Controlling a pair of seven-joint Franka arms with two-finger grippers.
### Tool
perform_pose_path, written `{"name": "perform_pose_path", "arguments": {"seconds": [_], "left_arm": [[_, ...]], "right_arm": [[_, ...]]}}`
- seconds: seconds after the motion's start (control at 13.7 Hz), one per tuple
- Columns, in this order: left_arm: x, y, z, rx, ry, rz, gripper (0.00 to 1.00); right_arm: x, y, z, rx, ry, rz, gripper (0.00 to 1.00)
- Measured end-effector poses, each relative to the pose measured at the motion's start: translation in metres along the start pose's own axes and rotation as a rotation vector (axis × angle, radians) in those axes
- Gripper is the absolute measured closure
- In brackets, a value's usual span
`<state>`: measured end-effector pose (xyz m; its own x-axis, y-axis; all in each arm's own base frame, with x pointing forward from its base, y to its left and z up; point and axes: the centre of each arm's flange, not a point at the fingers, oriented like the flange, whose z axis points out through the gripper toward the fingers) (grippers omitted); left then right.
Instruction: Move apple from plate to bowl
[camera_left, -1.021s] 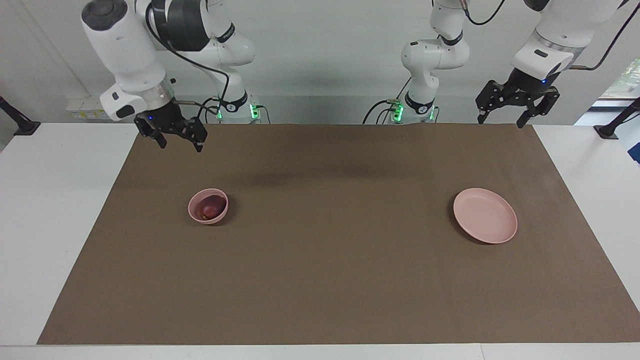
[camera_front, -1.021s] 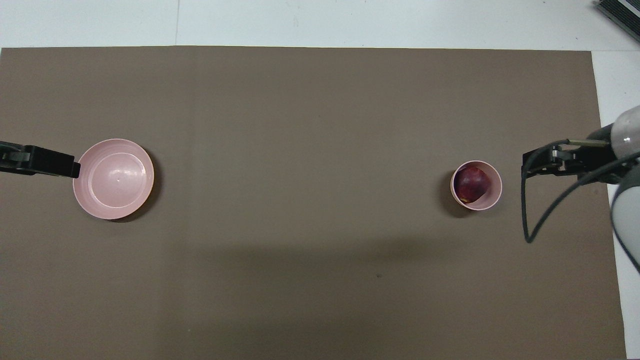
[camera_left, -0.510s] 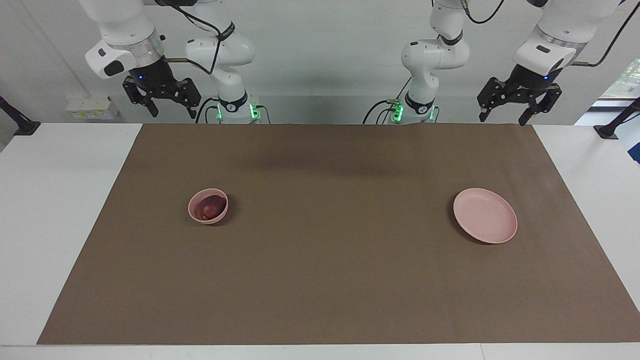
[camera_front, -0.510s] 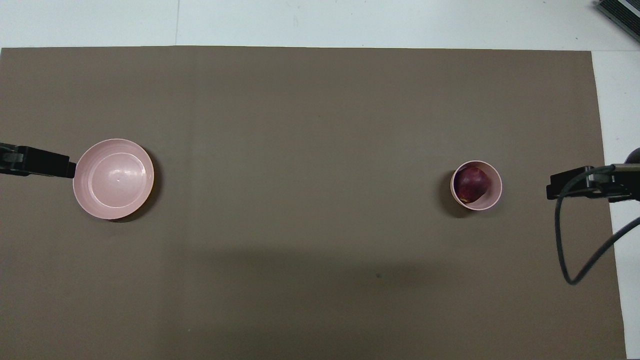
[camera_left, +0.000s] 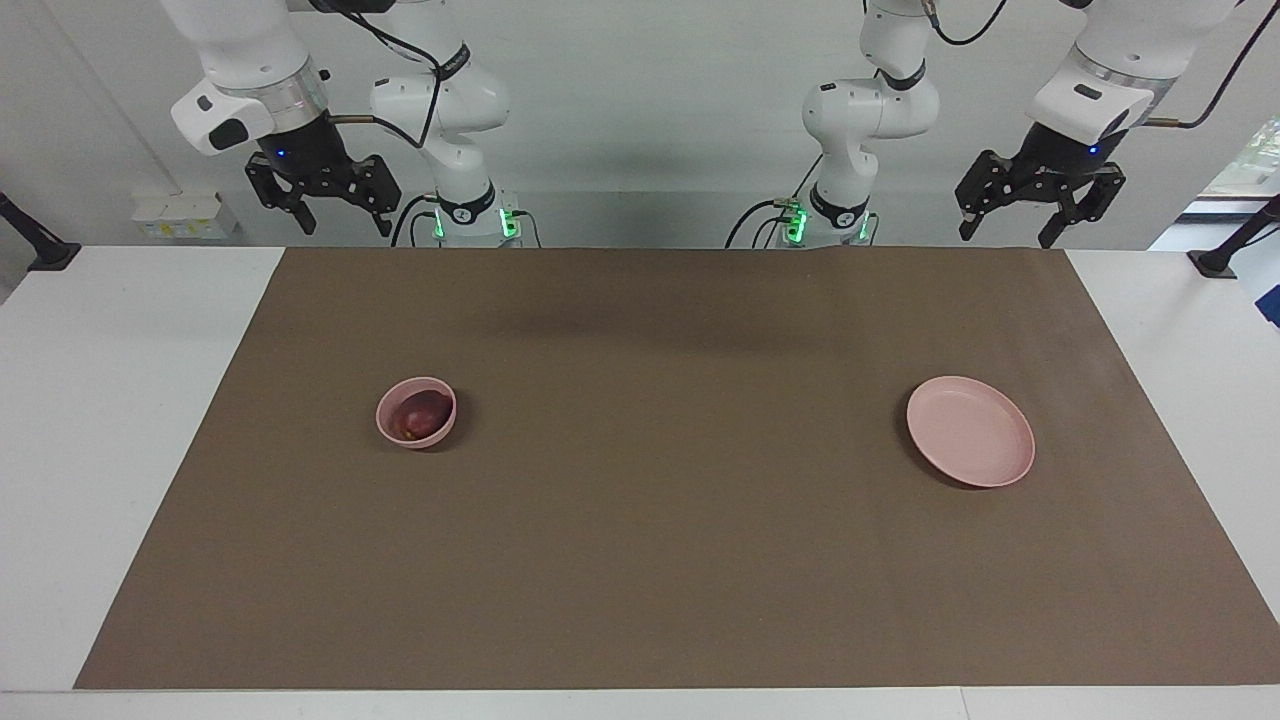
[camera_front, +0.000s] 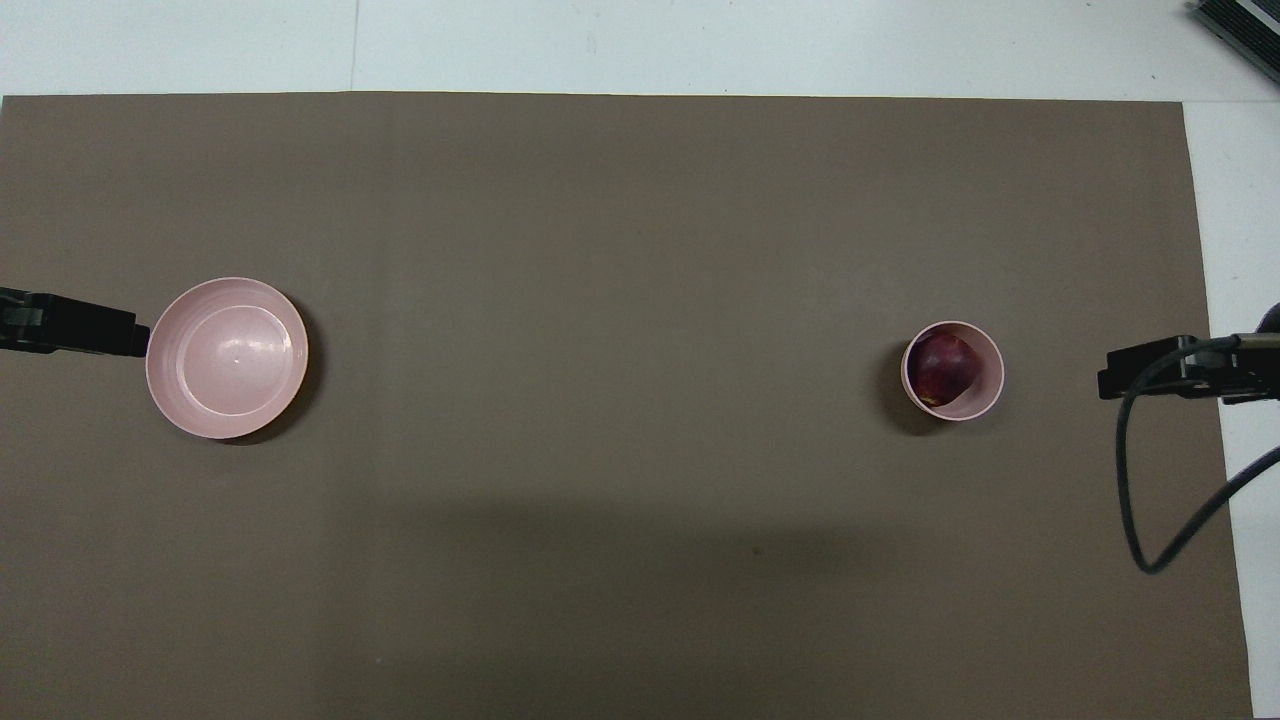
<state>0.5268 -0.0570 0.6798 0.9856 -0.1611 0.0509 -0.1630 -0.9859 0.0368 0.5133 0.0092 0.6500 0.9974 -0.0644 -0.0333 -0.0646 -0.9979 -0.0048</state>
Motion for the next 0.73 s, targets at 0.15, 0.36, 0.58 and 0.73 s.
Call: {"name": "perform_pose_path", "arguments": {"seconds": [0.15, 0.36, 0.58, 0.73], "left_arm": [[0.0, 0.0, 0.0, 0.0, 0.0, 0.0, 0.0], [-0.0002, -0.0001, 0.0001, 0.001, -0.002, 0.003, 0.0], [-0.0014, -0.0002, 0.0011, 0.0, -0.013, 0.036, 0.0], [-0.0022, -0.0004, 0.0018, 0.0, -0.02, 0.043, 0.0]], "right_arm": [[0.0011, 0.0, -0.0001, 0.0, 0.001, 0.0, 0.0], [0.0018, 0.0012, 0.0011, -0.002, -0.004, 0.002, 0.0], [0.0019, 0.0019, -0.0008, -0.004, -0.001, 0.003, 0.0], [0.0017, 0.0021, -0.0009, -0.006, -0.002, 0.004, 0.0]]}}
